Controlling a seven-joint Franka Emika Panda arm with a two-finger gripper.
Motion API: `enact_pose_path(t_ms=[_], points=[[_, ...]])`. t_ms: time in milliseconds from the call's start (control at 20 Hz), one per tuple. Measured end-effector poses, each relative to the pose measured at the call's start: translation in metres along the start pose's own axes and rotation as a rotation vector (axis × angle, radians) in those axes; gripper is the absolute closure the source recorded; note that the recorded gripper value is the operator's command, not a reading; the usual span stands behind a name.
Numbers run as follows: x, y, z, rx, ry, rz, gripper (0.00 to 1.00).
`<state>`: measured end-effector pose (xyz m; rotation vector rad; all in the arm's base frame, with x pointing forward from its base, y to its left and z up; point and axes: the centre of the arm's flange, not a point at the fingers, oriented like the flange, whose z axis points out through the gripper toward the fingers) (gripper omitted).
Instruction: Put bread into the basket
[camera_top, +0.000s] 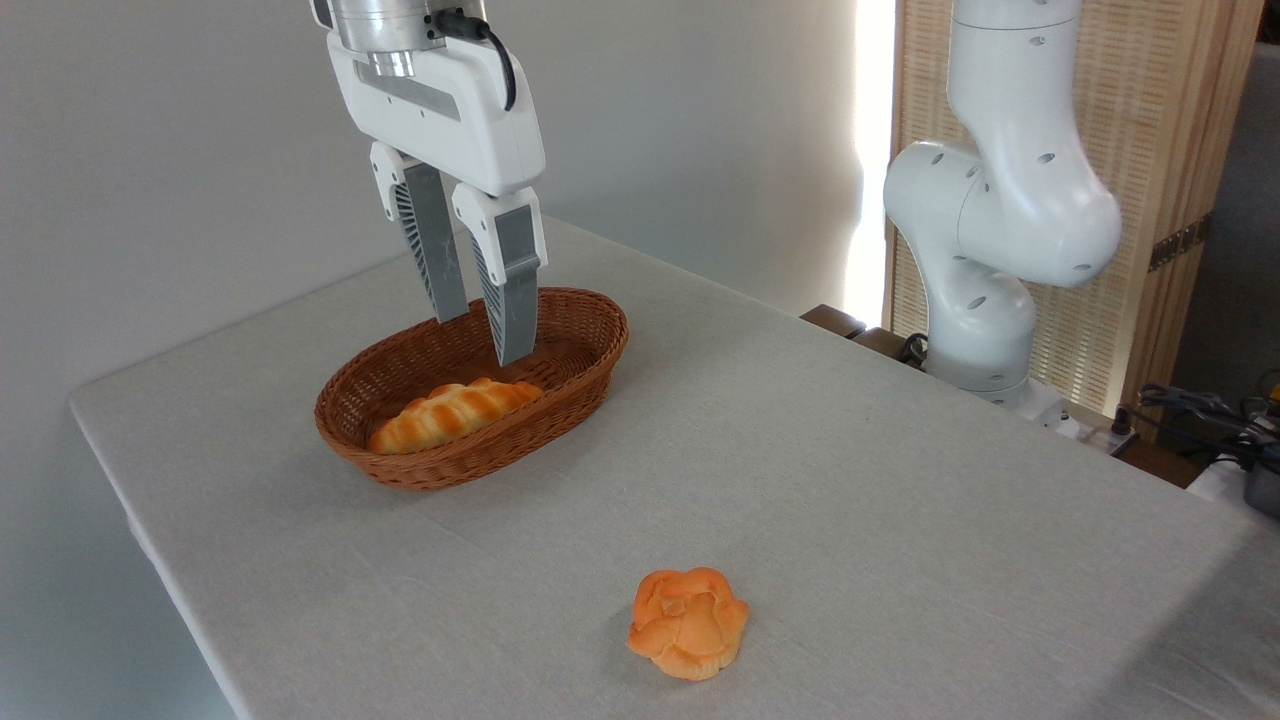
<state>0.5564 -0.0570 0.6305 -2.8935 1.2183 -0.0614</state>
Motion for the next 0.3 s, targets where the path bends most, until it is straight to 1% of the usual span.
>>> enact_pose_path(t_ms=[300], points=[[-0.0032,-0.0039,0.0002,0.002,-0.002,-0.008,0.00]])
